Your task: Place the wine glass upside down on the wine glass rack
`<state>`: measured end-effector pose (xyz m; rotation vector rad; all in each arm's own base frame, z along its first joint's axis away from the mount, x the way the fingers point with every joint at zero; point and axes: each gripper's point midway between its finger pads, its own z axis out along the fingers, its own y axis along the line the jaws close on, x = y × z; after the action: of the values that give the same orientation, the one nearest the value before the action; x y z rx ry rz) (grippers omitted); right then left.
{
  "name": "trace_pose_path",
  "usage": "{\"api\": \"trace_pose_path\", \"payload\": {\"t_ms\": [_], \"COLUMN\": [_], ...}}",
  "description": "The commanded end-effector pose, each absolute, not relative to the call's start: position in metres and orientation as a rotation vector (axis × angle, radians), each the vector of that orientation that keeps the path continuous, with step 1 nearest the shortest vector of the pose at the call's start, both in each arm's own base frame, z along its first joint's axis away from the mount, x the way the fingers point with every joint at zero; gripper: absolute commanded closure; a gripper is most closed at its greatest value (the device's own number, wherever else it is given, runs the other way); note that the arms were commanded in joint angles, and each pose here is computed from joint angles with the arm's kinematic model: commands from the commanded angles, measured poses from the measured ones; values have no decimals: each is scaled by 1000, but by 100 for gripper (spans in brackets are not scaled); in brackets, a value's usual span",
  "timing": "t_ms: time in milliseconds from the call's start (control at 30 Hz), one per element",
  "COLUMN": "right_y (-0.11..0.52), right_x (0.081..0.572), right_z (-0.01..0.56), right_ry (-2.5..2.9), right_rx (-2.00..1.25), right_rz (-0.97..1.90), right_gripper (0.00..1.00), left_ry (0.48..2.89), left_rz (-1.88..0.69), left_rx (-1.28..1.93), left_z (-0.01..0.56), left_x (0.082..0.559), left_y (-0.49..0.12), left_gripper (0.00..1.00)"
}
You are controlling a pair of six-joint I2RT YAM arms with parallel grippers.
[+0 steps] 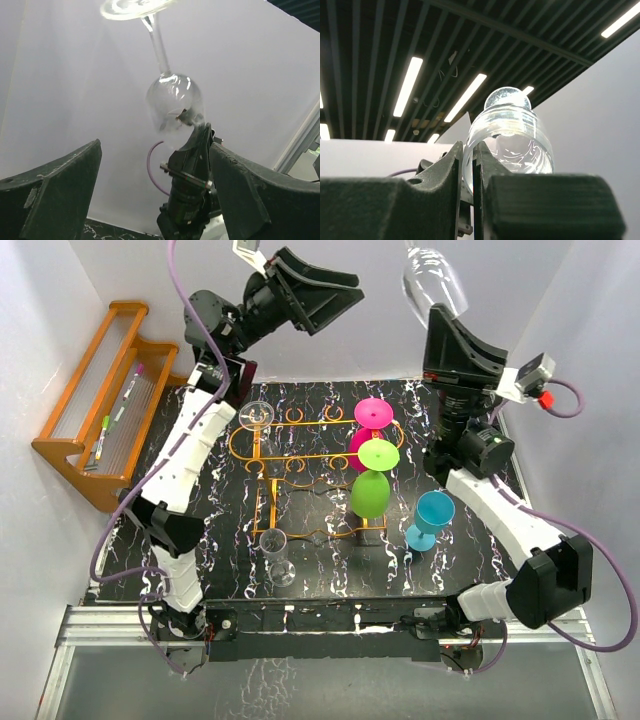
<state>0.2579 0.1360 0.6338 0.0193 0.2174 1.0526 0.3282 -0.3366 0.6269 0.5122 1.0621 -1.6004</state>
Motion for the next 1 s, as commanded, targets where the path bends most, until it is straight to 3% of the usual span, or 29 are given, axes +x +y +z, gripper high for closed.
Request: {"api": "trace_pose_path", "payload": {"t_ms": [0, 367, 533, 767, 800, 967], "right_y": [119, 147, 151, 147, 149, 158], "right_x": [182, 168, 174, 178, 179, 180], "right_z": [648, 638, 633, 631, 631, 626], "right_ry": [-120, -139, -114, -103, -103, -87], "right_rx": [-41, -119, -108, -68, -72, -106], "right_rz": [1017, 988, 979, 963, 964, 987], "right_gripper": [92, 92, 92, 92, 92, 92], "left_ry": [850, 717, 657, 651, 650, 624], "left_rz": [-1580, -1496, -1458, -1430, -1428, -1414], "left_rx": [548, 552, 573, 623, 624, 633], "left_z": [669, 697, 708, 703, 703, 708], "left_x": [297, 277, 268, 263, 263, 260], "left_y": [-334, -343, -337, -338, -338, -336], "left_gripper": [14, 24, 44, 84, 96, 100]}}
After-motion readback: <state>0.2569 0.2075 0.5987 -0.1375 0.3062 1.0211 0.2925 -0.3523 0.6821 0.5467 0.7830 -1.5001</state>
